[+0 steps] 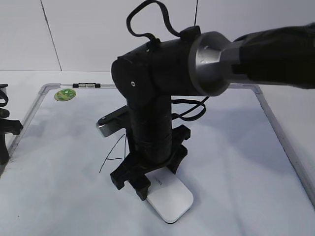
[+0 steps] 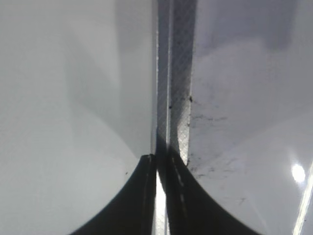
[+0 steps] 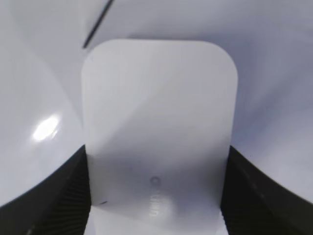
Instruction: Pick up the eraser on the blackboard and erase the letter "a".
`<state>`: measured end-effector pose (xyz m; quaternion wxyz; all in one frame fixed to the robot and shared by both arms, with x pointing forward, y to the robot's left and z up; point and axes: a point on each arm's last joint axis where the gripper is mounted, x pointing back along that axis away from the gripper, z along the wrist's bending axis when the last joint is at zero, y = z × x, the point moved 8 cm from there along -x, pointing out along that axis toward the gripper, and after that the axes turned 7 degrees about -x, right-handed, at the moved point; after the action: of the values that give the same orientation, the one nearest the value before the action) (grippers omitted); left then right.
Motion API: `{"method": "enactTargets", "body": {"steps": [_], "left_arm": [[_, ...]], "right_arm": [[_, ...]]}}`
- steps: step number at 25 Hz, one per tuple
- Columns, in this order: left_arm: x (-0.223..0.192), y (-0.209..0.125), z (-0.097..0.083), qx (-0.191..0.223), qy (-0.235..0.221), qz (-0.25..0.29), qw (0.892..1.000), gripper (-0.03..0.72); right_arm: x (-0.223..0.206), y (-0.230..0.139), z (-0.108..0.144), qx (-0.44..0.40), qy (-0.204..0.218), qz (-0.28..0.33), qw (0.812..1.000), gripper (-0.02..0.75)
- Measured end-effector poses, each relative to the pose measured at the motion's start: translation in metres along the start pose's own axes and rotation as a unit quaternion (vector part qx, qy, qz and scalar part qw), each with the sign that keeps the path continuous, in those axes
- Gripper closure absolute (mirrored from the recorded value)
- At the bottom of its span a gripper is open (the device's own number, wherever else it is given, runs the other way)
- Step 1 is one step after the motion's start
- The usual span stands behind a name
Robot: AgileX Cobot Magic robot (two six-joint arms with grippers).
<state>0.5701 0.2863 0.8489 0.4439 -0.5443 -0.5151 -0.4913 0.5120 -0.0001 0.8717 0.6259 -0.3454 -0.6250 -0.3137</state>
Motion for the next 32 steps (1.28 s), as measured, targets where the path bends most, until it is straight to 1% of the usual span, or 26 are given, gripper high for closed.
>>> {"method": "enactTargets", "body": {"steps": [4, 8, 16, 18, 22, 25, 28, 32], "left_arm": [[0.000, 0.000, 0.000, 0.000, 0.000, 0.000, 1.000, 0.655], [0.000, 0.000, 0.000, 0.000, 0.000, 0.000, 1.000, 0.655], [0.000, 0.000, 0.000, 0.000, 0.000, -0.001, 1.000, 0.654], [0.000, 0.000, 0.000, 0.000, 0.000, -0.001, 1.000, 0.654], [0.000, 0.000, 0.000, 0.001, -0.001, -0.001, 1.000, 0.654], [0.000, 0.000, 0.000, 0.001, -0.001, -0.001, 1.000, 0.653], [0.000, 0.000, 0.000, 0.001, -0.001, -0.001, 1.000, 0.653], [0.000, 0.000, 0.000, 0.001, -0.001, -0.001, 1.000, 0.653]], "right_arm": [[0.000, -0.003, 0.012, 0.011, 0.004, 0.001, 1.000, 0.188], [0.000, -0.003, 0.013, 0.012, 0.004, 0.001, 1.000, 0.188], [0.007, 0.005, 0.004, 0.011, -0.027, -0.018, 0.999, 0.188], [0.018, 0.008, 0.002, 0.009, -0.031, -0.034, 0.999, 0.188], [0.044, 0.010, 0.001, 0.007, -0.026, -0.067, 0.997, 0.188], [0.060, 0.009, -0.004, 0.002, -0.034, -0.087, 0.996, 0.188], [0.079, 0.008, -0.013, -0.014, -0.040, -0.112, 0.993, 0.188], [0.111, 0.005, -0.033, -0.043, -0.053, -0.155, 0.986, 0.188]]}}
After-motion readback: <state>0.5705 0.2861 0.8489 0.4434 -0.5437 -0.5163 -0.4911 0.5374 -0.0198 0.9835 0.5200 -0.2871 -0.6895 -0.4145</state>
